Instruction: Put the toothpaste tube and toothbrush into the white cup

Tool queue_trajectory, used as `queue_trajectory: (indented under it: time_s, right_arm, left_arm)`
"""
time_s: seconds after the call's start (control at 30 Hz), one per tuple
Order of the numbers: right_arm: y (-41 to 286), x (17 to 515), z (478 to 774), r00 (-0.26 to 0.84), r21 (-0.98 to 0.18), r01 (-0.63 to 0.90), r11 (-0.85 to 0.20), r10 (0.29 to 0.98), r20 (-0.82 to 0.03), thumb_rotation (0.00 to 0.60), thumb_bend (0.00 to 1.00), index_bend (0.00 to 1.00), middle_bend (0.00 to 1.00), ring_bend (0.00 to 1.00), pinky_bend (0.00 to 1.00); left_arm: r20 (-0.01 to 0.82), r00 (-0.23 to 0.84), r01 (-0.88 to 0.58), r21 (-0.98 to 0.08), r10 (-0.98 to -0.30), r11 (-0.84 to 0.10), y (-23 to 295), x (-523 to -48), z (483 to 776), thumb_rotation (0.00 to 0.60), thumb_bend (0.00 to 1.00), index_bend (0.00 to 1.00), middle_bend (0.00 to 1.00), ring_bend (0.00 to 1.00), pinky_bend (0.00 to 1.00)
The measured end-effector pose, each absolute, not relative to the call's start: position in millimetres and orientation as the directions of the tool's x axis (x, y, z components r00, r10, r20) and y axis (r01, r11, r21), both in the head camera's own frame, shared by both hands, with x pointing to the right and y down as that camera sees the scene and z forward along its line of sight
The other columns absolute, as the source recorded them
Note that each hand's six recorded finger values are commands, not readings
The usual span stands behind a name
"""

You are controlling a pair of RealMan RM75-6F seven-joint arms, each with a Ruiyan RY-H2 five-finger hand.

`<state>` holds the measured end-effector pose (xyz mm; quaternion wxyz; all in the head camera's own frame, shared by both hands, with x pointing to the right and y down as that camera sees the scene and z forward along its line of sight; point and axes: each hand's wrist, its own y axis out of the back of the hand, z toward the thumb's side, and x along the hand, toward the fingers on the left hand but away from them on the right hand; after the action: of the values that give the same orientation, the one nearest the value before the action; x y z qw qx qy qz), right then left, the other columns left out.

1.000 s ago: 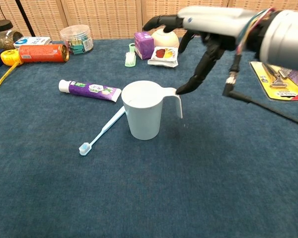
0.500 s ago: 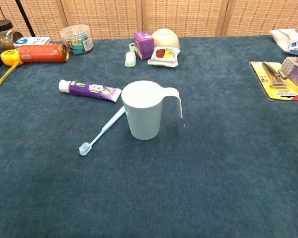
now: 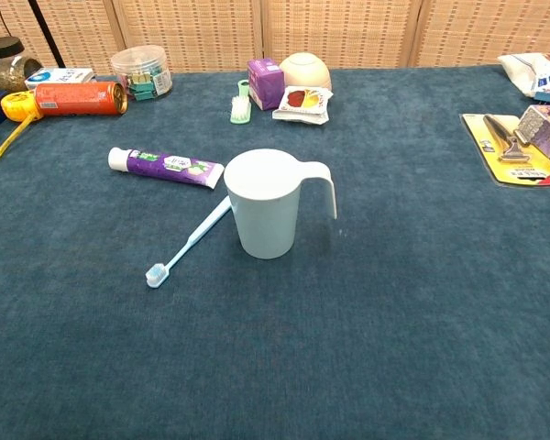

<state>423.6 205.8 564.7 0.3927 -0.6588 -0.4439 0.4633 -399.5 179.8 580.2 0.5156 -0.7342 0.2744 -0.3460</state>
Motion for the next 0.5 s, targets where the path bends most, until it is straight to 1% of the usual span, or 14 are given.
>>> queue_trajectory:
  time_s: [0.1, 0.17, 0.37, 0.5]
  right_arm:
    - [209, 427, 564, 0.172, -0.927, 0.234, -0.294, 0.951, -0.258, 0.6, 0.0, 0.0, 0.0, 0.0, 0.0]
    - [209, 429, 563, 0.17, -0.926, 0.242, -0.289, 0.953, -0.253, 0.6, 0.0, 0.0, 0.0, 0.0, 0.0]
    - [208, 435, 562, 0.16, -0.923, 0.255, -0.289, 0.954, -0.255, 0.6, 0.0, 0.0, 0.0, 0.0, 0.0]
    - [208, 434, 563, 0.167, -0.92, 0.261, -0.294, 0.952, -0.257, 0.6, 0.0, 0.0, 0.0, 0.0, 0.0]
  left_arm:
    - [0.216, 0.648, -0.028, -0.952, -0.73, -0.306, 173, -386, 590, 0.6, 0.07, 0.0, 0.0, 0.0, 0.0]
    - [0.229, 0.646, -0.016, -0.95, -0.728, -0.312, 170, -383, 595, 0.6, 0.07, 0.0, 0.0, 0.0, 0.0]
    - [0.303, 0.594, -0.001, -0.926, -0.746, -0.377, 152, -367, 615, 0.6, 0.07, 0.0, 0.0, 0.0, 0.0]
    - [0.361, 0.557, 0.013, -0.904, -0.748, -0.427, 133, -348, 631, 0.6, 0.08, 0.0, 0.0, 0.0, 0.0]
